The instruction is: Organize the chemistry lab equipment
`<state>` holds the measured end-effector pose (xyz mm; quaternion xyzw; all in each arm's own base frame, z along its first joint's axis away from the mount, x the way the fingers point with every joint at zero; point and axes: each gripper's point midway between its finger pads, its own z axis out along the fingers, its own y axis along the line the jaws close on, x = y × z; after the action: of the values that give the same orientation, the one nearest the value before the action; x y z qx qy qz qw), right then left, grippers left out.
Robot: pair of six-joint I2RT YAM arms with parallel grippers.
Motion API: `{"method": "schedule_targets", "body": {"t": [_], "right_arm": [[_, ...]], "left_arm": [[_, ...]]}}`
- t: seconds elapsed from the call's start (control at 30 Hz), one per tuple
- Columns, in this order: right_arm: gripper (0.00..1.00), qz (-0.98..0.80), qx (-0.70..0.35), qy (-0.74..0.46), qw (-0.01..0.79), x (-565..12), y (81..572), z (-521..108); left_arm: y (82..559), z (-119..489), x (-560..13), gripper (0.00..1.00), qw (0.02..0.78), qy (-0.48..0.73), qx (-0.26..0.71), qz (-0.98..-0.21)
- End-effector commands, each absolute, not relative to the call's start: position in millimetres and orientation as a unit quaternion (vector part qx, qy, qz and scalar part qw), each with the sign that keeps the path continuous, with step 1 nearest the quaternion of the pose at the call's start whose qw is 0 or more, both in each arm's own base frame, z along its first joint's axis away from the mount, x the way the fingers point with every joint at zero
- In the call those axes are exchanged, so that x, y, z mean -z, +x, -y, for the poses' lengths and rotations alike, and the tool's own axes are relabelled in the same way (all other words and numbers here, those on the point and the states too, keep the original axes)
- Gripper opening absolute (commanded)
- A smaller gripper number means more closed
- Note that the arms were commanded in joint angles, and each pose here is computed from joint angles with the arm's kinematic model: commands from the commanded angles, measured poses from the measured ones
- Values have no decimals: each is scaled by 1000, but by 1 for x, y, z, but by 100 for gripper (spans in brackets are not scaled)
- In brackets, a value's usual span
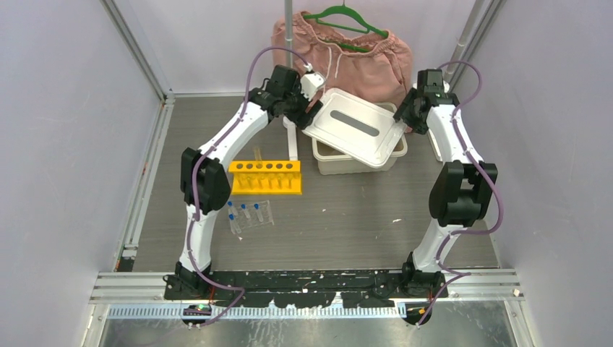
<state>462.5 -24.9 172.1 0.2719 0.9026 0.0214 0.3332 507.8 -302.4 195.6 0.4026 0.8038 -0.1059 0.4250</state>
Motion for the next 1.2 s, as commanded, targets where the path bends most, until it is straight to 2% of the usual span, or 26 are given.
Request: {"method": "schedule_targets", "body": {"t": [0.0,0.57,1.17], "right_arm": [[62,-899,1,270,345,-177,474,37],[69,-893,-21,273,357,-167,514,33],[78,-890,-46,270,366,-161,526,35]], "left_arm": [[482,297,-212,79,418,413,118,-800],[457,305,-198,77,393,405,155,-811],[413,326,-183,77,355,411,200,-815]]}}
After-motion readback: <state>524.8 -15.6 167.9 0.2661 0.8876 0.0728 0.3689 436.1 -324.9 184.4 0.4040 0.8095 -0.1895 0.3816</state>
